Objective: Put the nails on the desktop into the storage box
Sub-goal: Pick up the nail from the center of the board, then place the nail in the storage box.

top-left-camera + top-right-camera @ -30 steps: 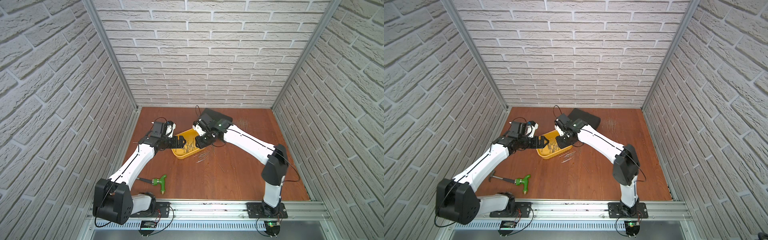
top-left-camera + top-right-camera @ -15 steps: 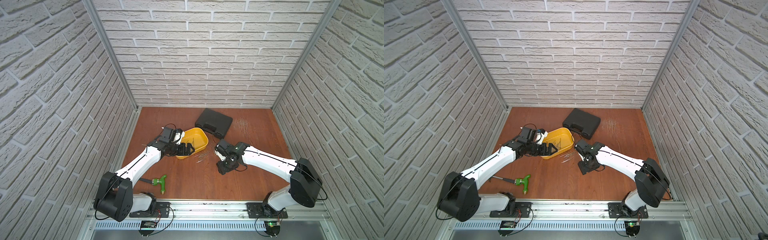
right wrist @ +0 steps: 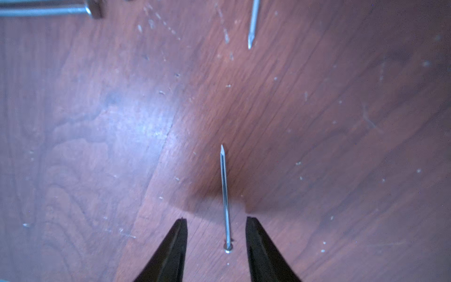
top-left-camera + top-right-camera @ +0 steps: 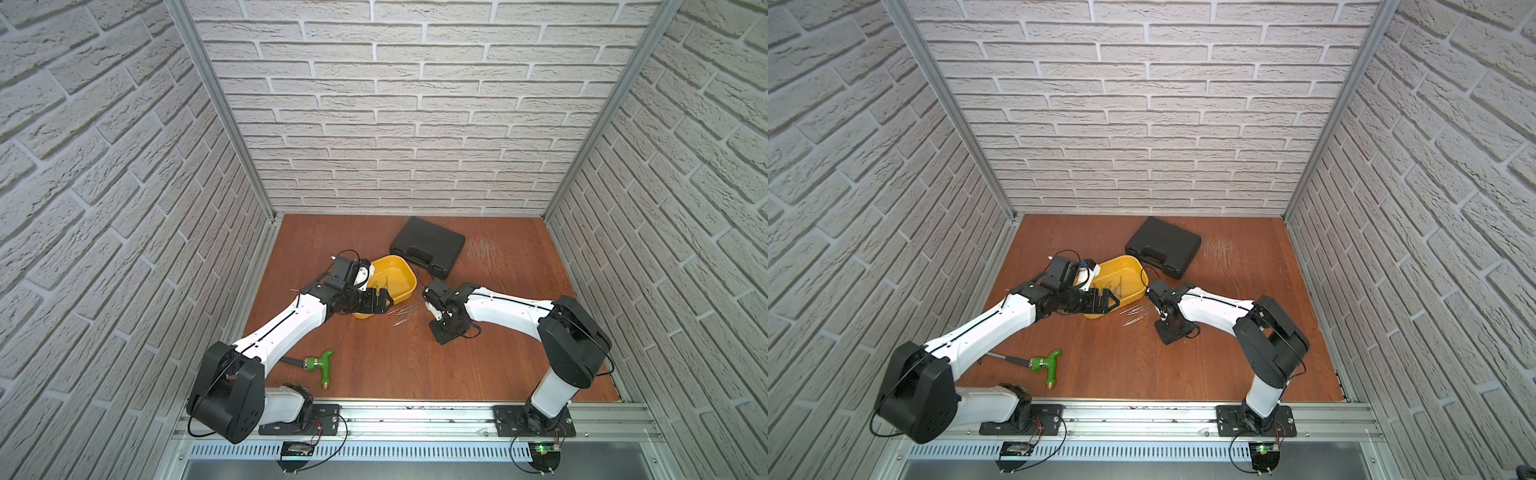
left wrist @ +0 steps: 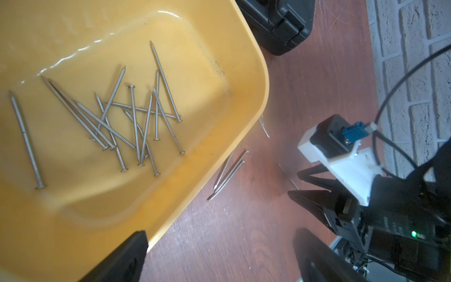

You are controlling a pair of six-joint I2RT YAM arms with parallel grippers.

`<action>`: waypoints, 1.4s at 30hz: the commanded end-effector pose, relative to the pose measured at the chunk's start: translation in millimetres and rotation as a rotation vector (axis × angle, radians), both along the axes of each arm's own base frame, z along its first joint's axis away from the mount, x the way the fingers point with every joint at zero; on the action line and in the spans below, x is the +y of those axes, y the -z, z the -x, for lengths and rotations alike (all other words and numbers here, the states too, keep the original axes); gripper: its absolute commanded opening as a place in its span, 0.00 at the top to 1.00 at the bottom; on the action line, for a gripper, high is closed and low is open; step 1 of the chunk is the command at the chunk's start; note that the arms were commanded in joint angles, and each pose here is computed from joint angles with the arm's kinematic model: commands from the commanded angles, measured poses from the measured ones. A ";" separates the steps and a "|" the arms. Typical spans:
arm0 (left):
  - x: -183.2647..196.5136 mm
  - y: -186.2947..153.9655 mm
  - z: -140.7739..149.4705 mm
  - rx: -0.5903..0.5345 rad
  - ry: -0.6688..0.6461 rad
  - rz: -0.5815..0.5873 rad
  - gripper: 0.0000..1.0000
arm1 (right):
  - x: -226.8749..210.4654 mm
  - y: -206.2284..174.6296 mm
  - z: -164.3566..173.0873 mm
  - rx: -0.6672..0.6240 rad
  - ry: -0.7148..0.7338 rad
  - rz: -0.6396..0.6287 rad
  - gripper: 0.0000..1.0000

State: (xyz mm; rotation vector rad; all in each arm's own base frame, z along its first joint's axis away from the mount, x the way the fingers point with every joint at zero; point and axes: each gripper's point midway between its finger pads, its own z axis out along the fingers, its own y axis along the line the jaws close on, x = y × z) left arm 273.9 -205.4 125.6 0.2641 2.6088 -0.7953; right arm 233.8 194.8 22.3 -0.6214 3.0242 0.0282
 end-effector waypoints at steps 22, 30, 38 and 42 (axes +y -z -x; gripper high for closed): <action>59.7 -27.1 -8.4 -0.085 -0.144 0.035 0.02 | 10.3 -111.8 -14.0 -0.115 0.014 -0.085 0.98; 75.2 -29.2 -21.3 -0.113 -0.210 0.009 0.02 | 72.0 -144.0 -61.4 -0.140 -0.024 -0.228 0.98; 85.7 -29.7 -31.6 -0.116 -0.249 -0.017 0.02 | 125.8 -121.2 -117.4 -0.131 -0.090 -0.245 0.98; 85.8 -21.0 -35.0 -0.088 -0.251 -0.020 0.02 | 141.1 -100.1 -133.7 -0.106 -0.111 -0.235 0.98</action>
